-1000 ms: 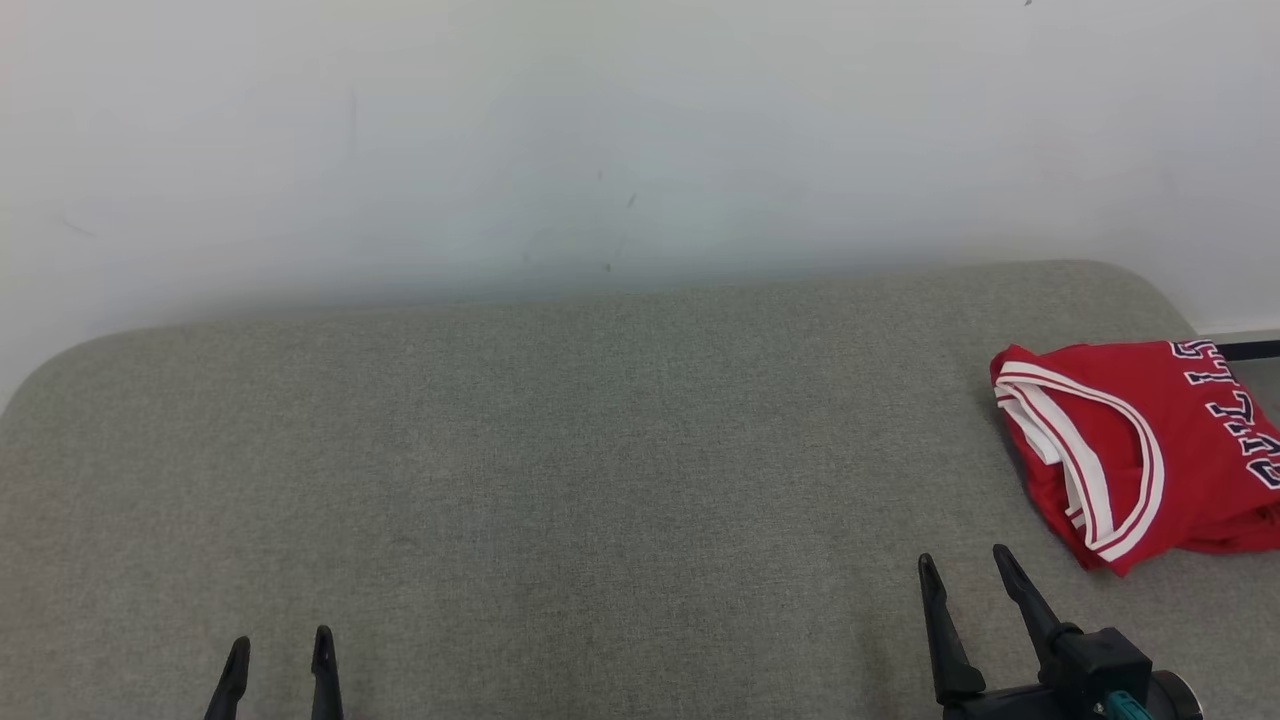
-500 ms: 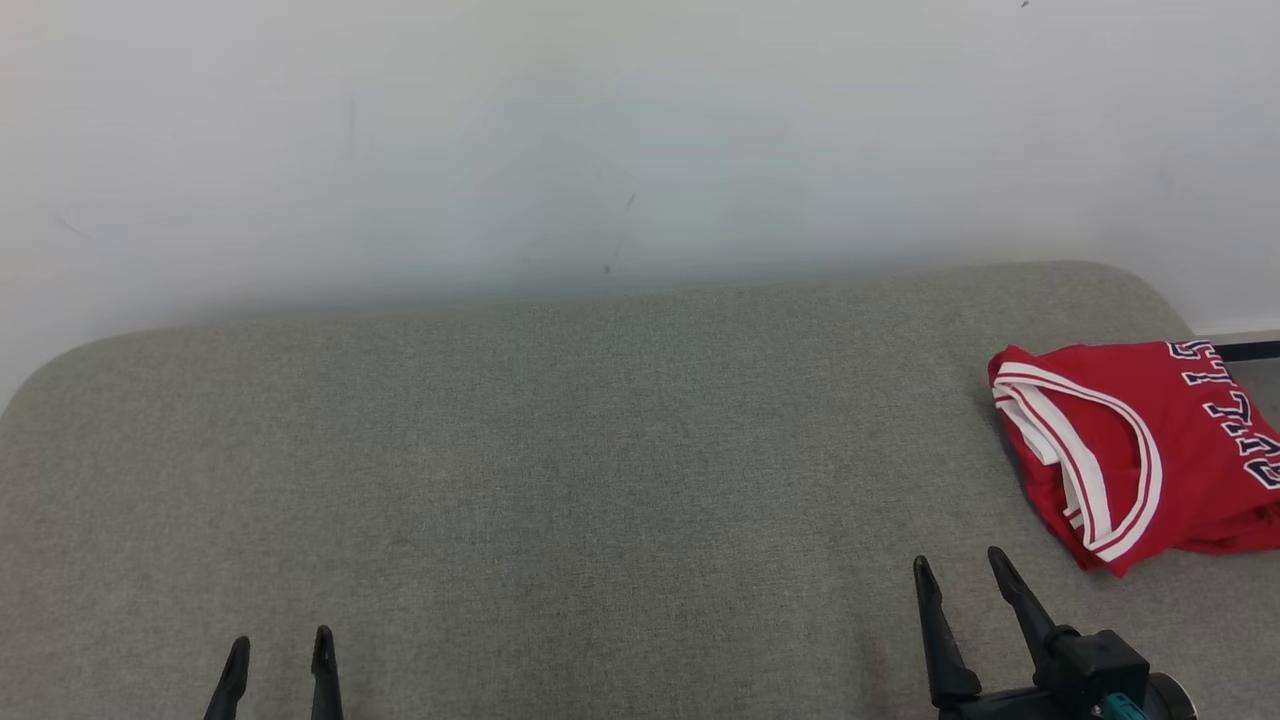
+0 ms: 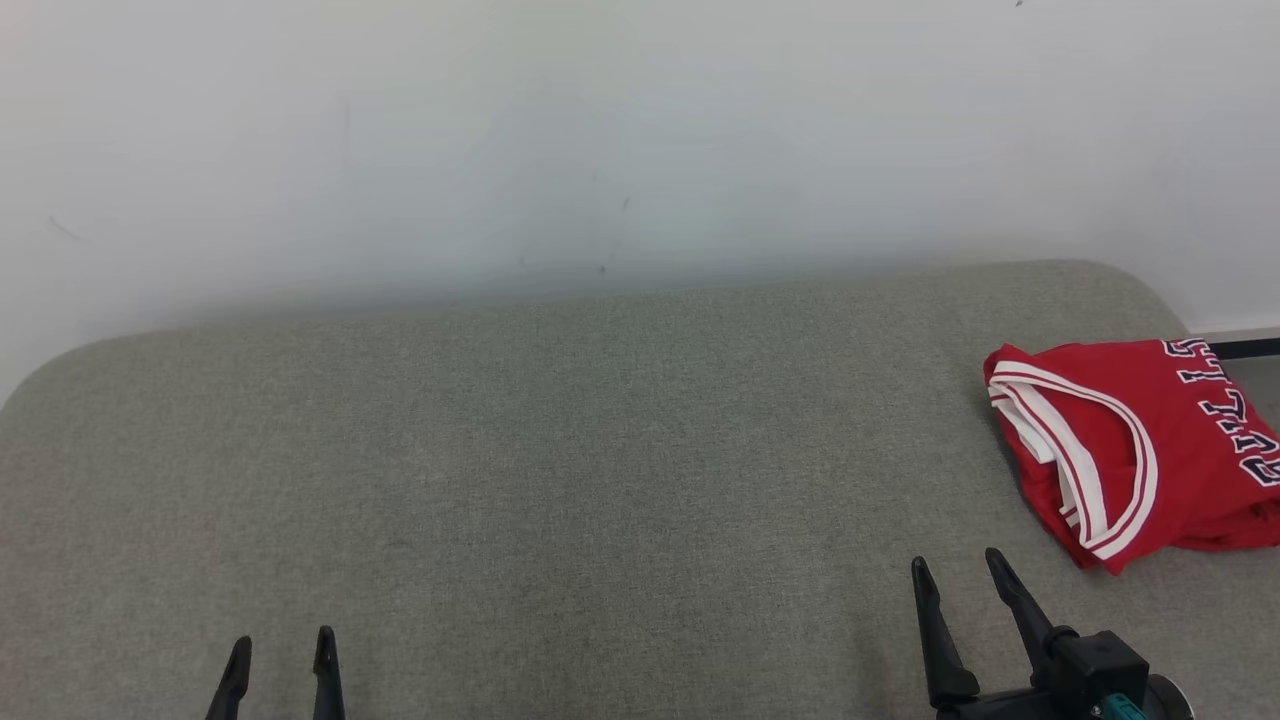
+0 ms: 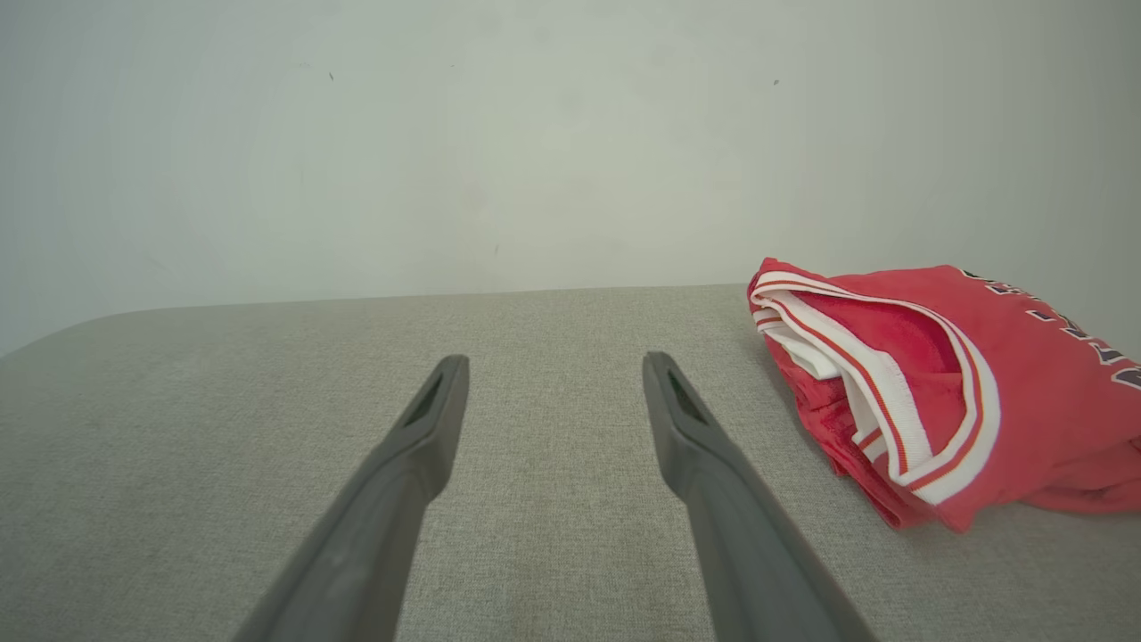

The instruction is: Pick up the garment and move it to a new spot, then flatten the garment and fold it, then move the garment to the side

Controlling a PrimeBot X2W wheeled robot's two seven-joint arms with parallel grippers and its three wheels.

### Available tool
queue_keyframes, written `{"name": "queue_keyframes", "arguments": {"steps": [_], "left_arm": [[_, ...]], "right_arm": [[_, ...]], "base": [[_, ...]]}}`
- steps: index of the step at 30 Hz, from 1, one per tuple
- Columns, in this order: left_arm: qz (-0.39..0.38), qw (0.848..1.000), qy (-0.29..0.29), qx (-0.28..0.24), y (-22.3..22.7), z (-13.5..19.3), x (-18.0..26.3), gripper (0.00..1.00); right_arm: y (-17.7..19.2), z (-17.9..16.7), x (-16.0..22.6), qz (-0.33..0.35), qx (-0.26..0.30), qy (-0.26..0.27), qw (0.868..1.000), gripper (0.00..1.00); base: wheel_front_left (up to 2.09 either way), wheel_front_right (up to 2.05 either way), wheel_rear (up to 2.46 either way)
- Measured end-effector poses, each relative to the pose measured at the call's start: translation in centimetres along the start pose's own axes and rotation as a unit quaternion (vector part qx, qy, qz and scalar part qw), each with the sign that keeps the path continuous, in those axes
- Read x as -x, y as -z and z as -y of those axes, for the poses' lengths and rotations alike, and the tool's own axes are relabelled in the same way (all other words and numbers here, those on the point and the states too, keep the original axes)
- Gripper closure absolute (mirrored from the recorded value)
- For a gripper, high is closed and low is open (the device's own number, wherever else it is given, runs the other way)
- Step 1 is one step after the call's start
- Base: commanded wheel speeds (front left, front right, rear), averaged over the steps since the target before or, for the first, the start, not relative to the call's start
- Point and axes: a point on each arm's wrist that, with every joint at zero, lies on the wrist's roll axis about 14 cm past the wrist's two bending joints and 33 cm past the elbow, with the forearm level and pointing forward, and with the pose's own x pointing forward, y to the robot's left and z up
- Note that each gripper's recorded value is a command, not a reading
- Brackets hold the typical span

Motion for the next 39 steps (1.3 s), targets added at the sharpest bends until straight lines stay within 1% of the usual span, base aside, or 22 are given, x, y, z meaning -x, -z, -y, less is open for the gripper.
{"name": "queue_keyframes", "arguments": {"steps": [1,2,8,12,13,19,30,39], "left_arm": [[0.000,1.000,0.000,0.000,0.0,0.0,0.0,0.00],[-0.001,1.000,0.000,0.000,0.1,0.0,0.0,1.00],[-0.045,0.999,-0.005,0.009,2.6,-0.1,1.1,1.00],[-0.058,0.997,-0.019,0.046,3.1,-0.5,1.0,1.00],[-0.060,0.996,-0.025,0.067,3.1,-0.7,1.0,1.00],[-0.060,0.990,-0.033,0.125,3.0,-0.8,0.5,1.00],[-0.064,0.973,-0.047,0.218,2.9,-0.9,0.0,1.00],[-0.067,0.955,-0.055,0.283,2.9,-1.0,-0.6,1.00]], "right_arm": [[0.0,0.0,0.0,0.000,0.000,0.000,1.000,0.00],[0.1,0.0,0.0,-0.002,0.000,0.000,1.000,1.00],[3.0,0.3,1.5,-0.050,-0.013,0.009,0.999,1.00],[3.1,0.8,1.4,-0.054,-0.050,0.024,0.997,1.00],[3.1,1.0,1.4,-0.055,-0.069,0.031,0.996,1.00],[2.9,1.6,1.2,-0.052,-0.124,0.048,0.990,1.00],[2.5,2.5,0.6,-0.046,-0.215,0.071,0.973,1.00],[2.3,3.0,0.3,-0.040,-0.283,0.085,0.955,1.00]], "base": [[0.00,0.00,0.00],[0.00,0.00,0.00],[0.00,0.00,0.00],[0.00,0.00,0.00],[0.00,0.00,0.00],[0.00,0.00,0.00],[0.00,0.00,0.00],[0.00,0.00,0.00]]}}
